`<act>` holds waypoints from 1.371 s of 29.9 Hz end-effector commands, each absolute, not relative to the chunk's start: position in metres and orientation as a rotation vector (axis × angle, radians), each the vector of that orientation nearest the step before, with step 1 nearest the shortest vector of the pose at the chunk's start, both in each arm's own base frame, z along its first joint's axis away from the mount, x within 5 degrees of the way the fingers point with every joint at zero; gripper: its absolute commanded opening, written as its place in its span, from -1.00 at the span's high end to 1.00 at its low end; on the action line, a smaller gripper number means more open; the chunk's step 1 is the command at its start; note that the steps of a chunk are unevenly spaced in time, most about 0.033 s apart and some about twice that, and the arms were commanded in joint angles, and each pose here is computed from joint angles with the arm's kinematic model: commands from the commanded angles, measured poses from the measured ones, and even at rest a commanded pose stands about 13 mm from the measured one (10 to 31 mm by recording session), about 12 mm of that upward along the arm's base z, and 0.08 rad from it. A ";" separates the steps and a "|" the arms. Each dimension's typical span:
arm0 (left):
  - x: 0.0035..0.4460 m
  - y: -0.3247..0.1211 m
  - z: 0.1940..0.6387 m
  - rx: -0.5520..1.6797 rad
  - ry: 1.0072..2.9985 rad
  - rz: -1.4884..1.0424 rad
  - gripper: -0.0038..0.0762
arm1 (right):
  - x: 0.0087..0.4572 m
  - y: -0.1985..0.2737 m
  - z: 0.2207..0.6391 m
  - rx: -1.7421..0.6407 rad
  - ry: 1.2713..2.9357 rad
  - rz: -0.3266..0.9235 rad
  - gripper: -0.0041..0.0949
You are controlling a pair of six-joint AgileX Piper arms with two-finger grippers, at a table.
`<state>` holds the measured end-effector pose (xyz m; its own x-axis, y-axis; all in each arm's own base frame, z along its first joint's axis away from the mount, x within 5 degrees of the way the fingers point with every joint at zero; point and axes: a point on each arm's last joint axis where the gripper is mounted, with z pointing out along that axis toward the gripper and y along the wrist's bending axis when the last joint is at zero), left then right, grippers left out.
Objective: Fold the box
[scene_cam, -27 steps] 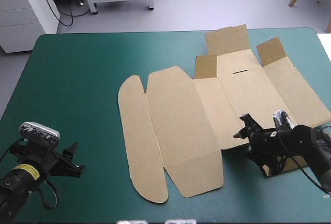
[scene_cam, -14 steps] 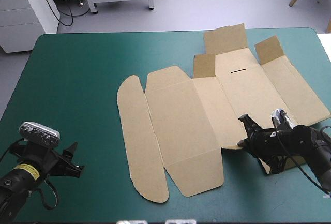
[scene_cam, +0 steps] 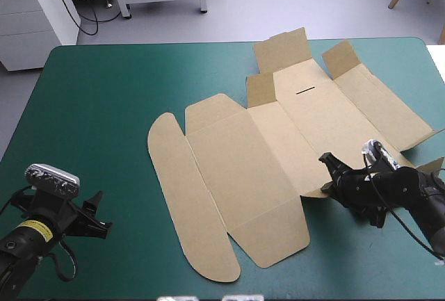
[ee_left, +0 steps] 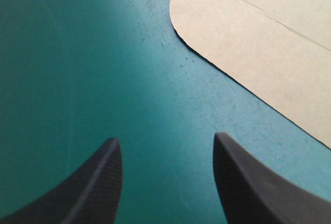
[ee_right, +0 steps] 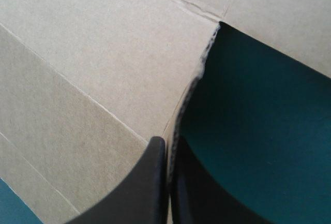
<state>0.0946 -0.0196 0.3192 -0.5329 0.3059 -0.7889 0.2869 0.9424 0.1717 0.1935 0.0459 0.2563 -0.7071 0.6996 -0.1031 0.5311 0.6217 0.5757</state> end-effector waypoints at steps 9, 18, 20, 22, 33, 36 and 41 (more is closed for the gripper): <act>0.098 -0.021 0.334 0.409 2.075 0.015 -0.04 | 0.209 0.051 0.274 0.651 2.772 0.654 0.94; 0.098 -0.021 0.334 0.409 2.075 0.015 -0.04 | 0.260 0.054 0.289 0.350 2.873 0.564 0.95; 0.098 -0.021 0.334 0.409 2.075 0.015 -0.04 | 0.272 0.053 0.290 0.283 2.906 0.510 0.95; 0.098 -0.021 0.334 0.409 2.075 0.015 -0.04 | 0.286 0.051 0.292 0.213 2.930 0.449 0.95; 0.097 -0.021 0.334 0.409 2.084 0.017 -0.04 | 0.342 0.055 0.310 -0.031 2.865 0.389 0.95; 0.097 -0.021 0.333 0.410 2.090 0.018 -0.04 | 0.353 0.059 0.307 -0.106 2.862 0.372 0.95; 0.097 -0.020 0.333 0.414 2.089 0.035 -0.04 | 0.366 0.070 0.298 -0.221 2.852 0.308 0.95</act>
